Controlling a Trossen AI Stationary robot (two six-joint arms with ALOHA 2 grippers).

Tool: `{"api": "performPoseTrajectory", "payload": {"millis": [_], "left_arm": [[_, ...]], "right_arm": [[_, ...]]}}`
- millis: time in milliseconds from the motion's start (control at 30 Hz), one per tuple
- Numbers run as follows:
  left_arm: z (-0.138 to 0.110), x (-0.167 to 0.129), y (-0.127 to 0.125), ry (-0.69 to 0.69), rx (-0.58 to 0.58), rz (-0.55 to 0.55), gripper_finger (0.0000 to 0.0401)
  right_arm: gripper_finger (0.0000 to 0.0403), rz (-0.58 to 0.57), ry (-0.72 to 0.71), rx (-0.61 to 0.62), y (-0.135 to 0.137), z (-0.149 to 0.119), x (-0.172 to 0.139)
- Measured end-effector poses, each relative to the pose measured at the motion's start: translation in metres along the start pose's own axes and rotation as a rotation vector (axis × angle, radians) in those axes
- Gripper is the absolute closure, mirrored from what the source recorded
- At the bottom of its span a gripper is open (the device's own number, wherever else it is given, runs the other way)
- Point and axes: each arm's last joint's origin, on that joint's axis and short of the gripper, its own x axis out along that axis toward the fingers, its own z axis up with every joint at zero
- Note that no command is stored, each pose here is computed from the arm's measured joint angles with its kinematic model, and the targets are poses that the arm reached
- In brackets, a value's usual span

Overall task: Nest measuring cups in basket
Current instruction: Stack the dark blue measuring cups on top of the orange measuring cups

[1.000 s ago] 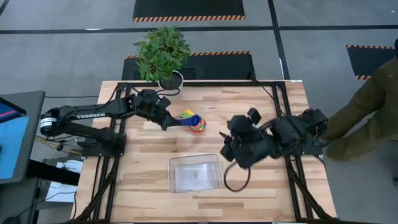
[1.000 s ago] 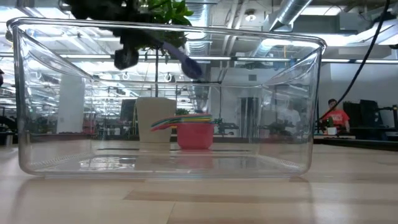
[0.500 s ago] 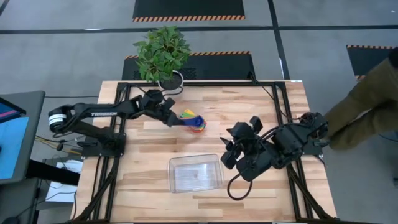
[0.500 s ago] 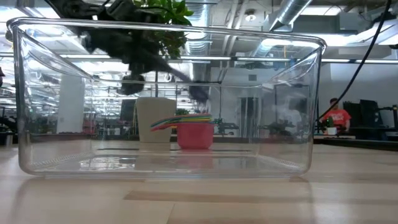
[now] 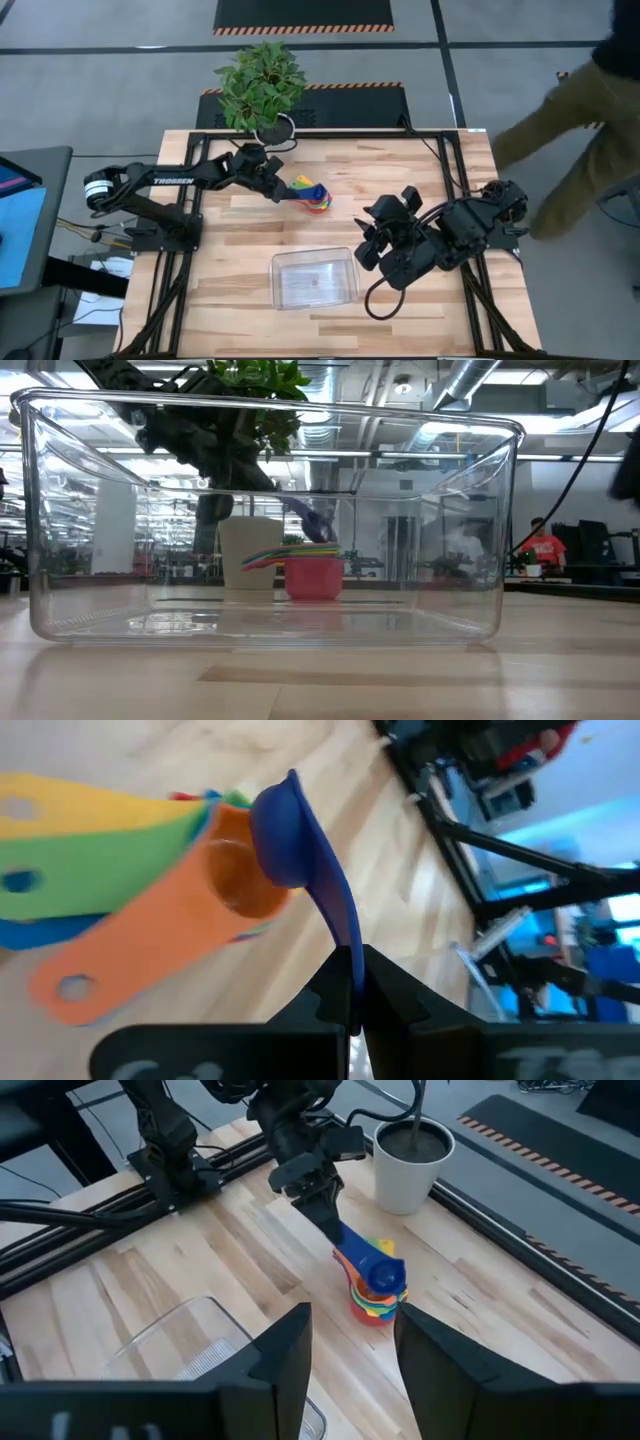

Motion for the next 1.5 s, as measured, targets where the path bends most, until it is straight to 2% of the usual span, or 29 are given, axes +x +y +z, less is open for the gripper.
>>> {"api": "performPoseTrajectory", "payload": {"millis": [267, 767, 933, 1200, 1500], "left_arm": [[0.0011, -0.0018, 0.0039, -0.005, 0.02, 0.028, 0.0401], [-0.0041, -0.0004, 0.0015, 0.071, 0.012, -0.024, 0.0401], [-0.0033, -0.0003, 0.0024, 0.037, 0.027, 0.017, 0.0401], [-0.0067, -0.0006, 0.0046, 0.075, 0.009, 0.032, 0.0401], [-0.0073, -0.0007, 0.006, 0.073, -0.001, 0.056, 0.0359]], "right_arm": [[0.0237, 0.0, 0.0, -0.011, 0.0, 0.0, 0.0], [0.0237, 0.002, 0.003, -0.014, 0.0, -0.0001, 0.0], [0.0242, 0.003, 0.006, -0.013, 0.0001, -0.0002, 0.0], [0.0239, 0.019, 0.031, -0.01, 0.0005, -0.0009, 0.0], [0.0234, 0.026, 0.042, -0.01, 0.0007, -0.0012, 0.0]]}}
